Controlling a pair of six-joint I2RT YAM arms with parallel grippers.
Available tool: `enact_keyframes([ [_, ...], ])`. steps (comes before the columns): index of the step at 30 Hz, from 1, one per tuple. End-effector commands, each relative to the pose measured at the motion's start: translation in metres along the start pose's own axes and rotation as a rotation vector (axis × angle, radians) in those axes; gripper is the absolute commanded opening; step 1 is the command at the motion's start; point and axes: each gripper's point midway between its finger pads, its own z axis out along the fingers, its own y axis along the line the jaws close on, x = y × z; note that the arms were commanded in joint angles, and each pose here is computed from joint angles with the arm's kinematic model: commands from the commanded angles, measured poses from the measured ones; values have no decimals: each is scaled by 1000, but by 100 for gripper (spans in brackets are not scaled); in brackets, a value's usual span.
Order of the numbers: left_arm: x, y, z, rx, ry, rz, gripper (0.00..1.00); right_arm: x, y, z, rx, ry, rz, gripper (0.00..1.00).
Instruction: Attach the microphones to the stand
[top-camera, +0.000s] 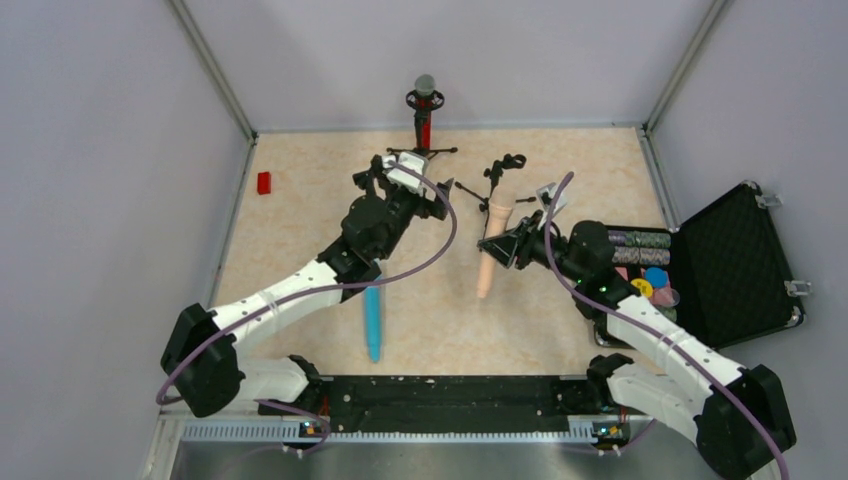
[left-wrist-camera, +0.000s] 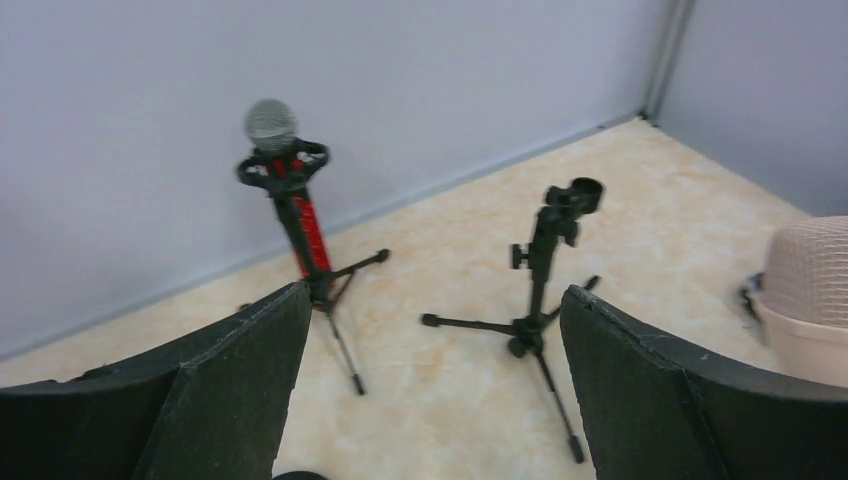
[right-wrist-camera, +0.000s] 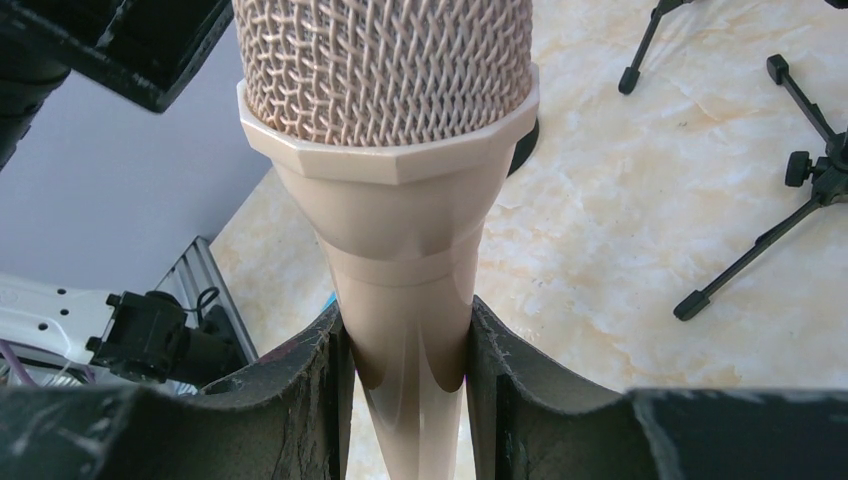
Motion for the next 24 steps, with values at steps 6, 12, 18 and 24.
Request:
enact_keyframes([
  [6, -46, 73, -6, -308, -13, 386, 99, -10, 0, 0, -3, -34, -38, 0],
  [12, -44, 98, -14, -342, 90, 382, 99, -3, -2, 5, -17, -8, -27, 0],
  [18, -30, 133, -24, -361, 168, 221, 99, 3, -3, 8, -24, 18, -20, 0],
  [24, -14, 149, -31, -290, 199, 76, 99, 6, -2, 8, -33, 30, -15, 0],
])
